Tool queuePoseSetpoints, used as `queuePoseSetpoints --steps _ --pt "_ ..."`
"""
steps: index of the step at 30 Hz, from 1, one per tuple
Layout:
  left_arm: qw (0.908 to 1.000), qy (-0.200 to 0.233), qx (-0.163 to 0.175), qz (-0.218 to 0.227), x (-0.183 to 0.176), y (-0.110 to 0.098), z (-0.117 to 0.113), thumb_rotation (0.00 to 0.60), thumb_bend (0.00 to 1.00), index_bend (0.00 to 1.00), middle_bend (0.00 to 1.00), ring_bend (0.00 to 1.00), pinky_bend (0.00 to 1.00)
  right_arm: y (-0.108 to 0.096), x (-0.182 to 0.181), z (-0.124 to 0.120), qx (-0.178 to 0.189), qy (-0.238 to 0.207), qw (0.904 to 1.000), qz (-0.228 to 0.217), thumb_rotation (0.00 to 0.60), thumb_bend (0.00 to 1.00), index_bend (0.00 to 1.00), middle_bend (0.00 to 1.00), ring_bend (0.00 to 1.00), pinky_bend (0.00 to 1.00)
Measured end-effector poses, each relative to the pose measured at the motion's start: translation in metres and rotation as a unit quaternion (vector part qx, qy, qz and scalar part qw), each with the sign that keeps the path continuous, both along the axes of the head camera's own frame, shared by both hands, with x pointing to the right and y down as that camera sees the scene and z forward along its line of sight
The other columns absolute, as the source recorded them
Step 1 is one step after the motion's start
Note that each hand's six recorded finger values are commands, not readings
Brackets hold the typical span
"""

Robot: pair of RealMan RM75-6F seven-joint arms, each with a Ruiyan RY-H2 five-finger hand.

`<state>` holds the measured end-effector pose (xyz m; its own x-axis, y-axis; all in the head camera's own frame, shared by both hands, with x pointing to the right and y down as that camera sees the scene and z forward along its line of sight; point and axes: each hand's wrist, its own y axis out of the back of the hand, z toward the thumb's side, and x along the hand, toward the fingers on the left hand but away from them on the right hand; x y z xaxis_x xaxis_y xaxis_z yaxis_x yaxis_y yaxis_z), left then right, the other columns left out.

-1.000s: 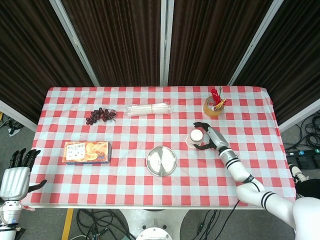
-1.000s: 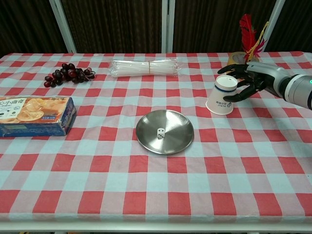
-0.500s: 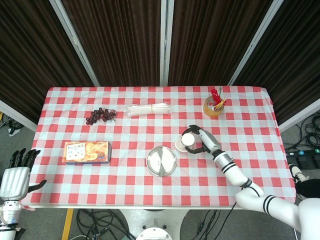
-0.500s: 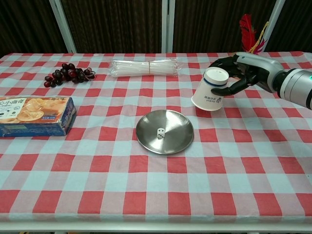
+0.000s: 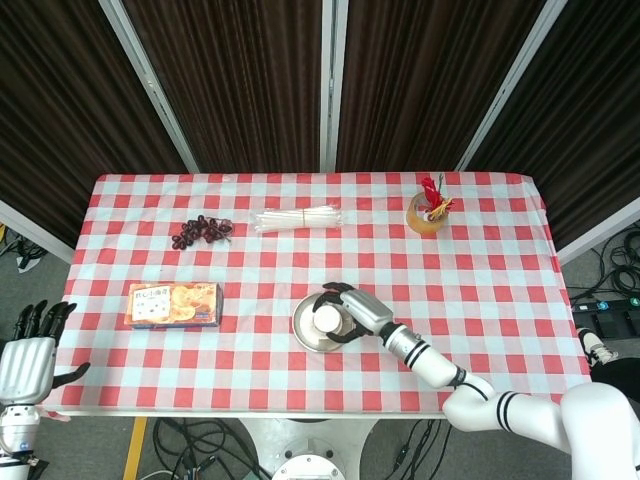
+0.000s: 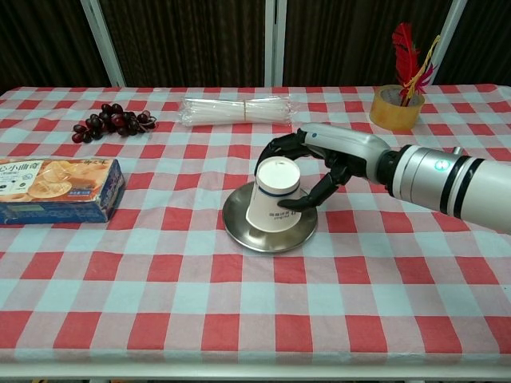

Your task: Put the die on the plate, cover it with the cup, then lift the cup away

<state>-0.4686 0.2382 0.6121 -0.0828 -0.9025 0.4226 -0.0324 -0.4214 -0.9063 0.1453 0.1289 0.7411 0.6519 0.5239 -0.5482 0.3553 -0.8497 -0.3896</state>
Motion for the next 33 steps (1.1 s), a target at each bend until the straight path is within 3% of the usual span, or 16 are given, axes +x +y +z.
queuePoseSetpoints --steps 9,16,23,30,33 --pt "1.0000 0.001 -0.001 0.000 -0.001 0.000 0.001 0.600 0.00 0.14 0.13 0.02 0.02 -0.002 -0.004 0.011 0.002 0.013 0.9999 0.000 0.600 0.28 0.58 0.30 0.08 0.09" --pt "1.0000 0.000 -0.002 -0.006 -0.004 0.002 0.001 0.600 0.00 0.14 0.13 0.02 0.02 -0.018 0.001 0.022 0.004 0.017 0.9990 0.042 0.600 0.28 0.58 0.29 0.08 0.09" --pt "1.0000 0.000 -0.002 -0.004 -0.003 0.002 0.001 0.600 0.00 0.14 0.13 0.02 0.02 0.000 -0.007 0.014 -0.027 -0.011 0.9995 0.014 0.600 0.28 0.57 0.30 0.08 0.08" --pt "1.0000 -0.001 -0.002 -0.009 -0.005 0.004 0.000 0.600 0.00 0.14 0.13 0.02 0.02 -0.017 0.002 0.024 -0.016 0.008 0.9990 0.042 0.600 0.29 0.57 0.29 0.08 0.08" --pt "1.0000 -0.001 -0.003 -0.008 -0.005 0.004 0.001 0.600 0.00 0.14 0.13 0.02 0.02 -0.010 -0.002 0.021 -0.024 0.000 0.9992 0.033 0.600 0.29 0.56 0.30 0.08 0.07"
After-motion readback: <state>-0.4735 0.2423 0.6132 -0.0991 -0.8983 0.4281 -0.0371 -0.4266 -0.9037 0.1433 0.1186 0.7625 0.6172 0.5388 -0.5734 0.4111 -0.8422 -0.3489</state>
